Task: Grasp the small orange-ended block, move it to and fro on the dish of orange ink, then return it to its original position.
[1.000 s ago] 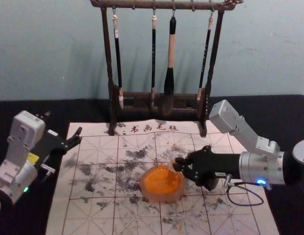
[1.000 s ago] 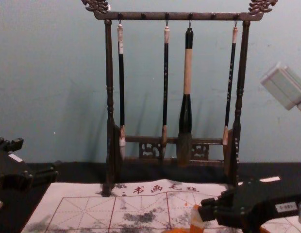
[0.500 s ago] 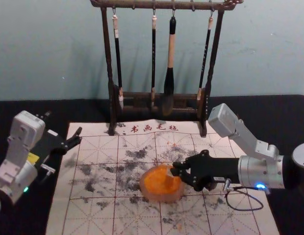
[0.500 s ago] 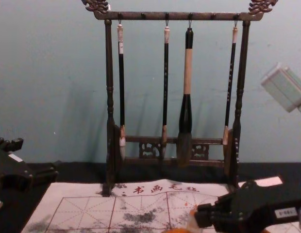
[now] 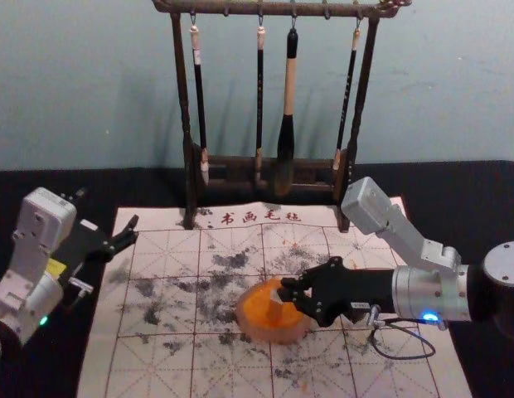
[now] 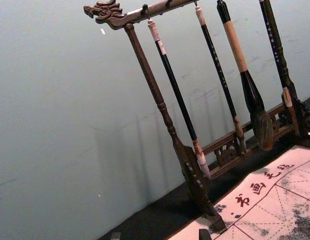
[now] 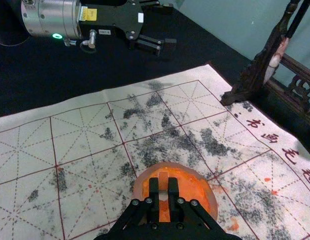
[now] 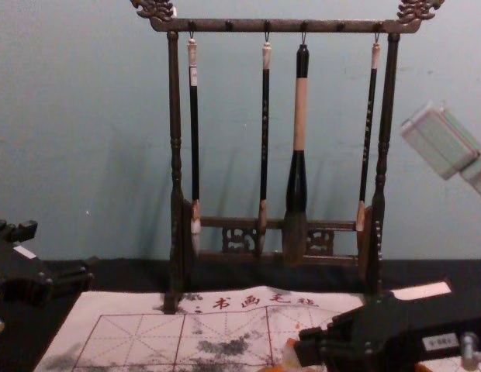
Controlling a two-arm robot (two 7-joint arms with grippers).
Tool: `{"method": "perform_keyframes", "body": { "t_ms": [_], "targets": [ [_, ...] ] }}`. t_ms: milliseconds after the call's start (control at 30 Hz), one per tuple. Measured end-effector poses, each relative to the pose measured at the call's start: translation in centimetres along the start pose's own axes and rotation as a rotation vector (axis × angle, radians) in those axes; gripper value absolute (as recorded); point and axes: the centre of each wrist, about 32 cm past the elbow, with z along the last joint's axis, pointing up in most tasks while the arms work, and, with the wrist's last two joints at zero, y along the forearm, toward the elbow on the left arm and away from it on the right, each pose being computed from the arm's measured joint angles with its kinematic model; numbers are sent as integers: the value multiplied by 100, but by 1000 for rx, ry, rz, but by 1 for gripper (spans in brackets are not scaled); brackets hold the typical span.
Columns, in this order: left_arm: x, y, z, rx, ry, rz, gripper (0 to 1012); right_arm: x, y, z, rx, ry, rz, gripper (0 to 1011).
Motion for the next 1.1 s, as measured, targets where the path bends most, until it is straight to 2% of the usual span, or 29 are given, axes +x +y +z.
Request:
{"method": "perform_keyframes", "body": {
  "t_ms": [533, 1100],
  "targets": [
    [0, 0, 0, 0, 0, 0, 1010, 24, 135, 48, 12, -2, 9, 47],
    [0, 0, 0, 0, 0, 0, 1010, 98, 129, 70, 9, -11, -26, 46]
  ]
}}
